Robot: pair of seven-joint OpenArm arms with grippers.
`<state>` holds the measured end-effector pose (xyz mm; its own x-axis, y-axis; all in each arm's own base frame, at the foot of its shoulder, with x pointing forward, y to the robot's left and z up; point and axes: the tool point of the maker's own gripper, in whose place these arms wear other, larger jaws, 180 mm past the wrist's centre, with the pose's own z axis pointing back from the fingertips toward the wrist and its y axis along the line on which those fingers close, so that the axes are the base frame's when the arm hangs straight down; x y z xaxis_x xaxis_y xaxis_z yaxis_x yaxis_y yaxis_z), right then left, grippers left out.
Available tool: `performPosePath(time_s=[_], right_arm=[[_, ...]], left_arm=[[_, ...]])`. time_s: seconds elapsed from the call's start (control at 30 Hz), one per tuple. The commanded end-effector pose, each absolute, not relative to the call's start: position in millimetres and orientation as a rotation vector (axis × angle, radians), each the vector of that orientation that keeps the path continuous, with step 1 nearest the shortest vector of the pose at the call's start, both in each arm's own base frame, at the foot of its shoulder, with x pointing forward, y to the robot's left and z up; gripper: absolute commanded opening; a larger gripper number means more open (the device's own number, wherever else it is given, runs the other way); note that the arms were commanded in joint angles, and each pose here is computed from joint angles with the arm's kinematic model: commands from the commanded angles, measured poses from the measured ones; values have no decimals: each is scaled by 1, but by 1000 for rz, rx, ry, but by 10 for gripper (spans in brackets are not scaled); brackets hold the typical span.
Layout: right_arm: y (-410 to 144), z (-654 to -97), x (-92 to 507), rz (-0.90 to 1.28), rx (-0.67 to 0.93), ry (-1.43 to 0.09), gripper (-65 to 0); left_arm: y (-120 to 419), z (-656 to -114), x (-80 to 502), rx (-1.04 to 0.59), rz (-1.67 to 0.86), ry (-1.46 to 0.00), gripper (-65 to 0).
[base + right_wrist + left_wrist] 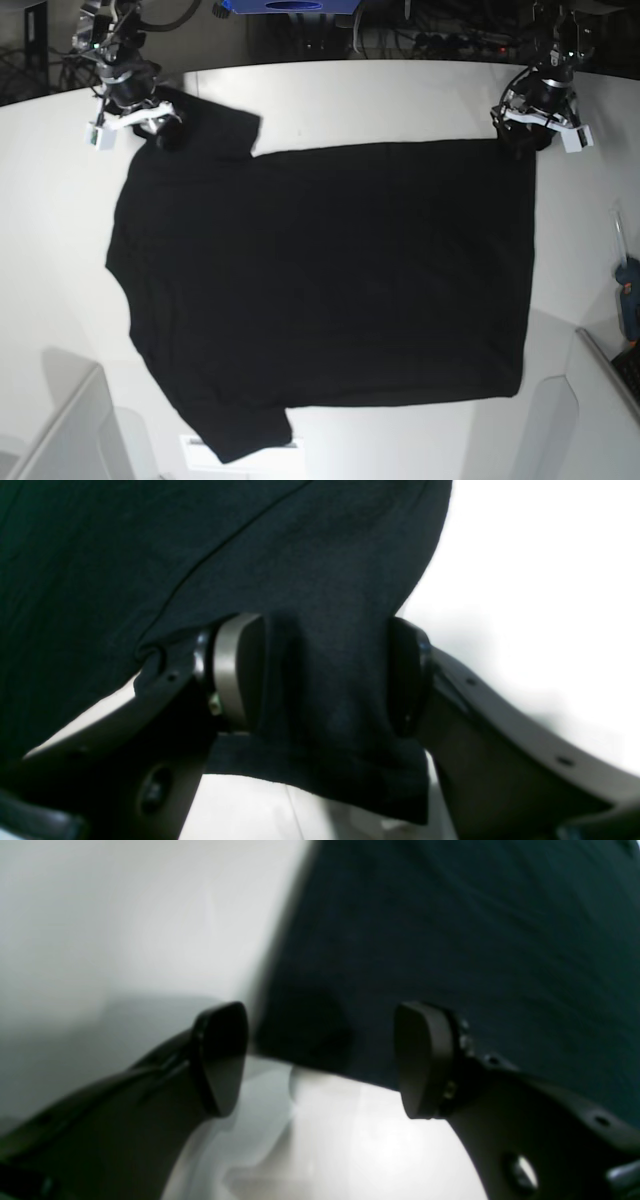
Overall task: Fold the T-shirt properly
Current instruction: 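Move both grippers down to the shirt's shoulder corners, then close both grippers on the shoulder corners and pull them apart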
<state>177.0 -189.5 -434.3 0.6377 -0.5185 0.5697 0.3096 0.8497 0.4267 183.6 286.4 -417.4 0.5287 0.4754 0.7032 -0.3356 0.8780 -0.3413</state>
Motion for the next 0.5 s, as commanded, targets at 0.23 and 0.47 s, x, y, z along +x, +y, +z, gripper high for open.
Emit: performPosePath(time_s=[0.23,0.47], right_arm=[[-189,-438,169,-474,298,-704,-303],[-189,-438,170,-473,298,-707,-384]], left_arm=[[286,-430,188,-184,514,-837,-222],[289,-442,186,-178,534,-810,-563]])
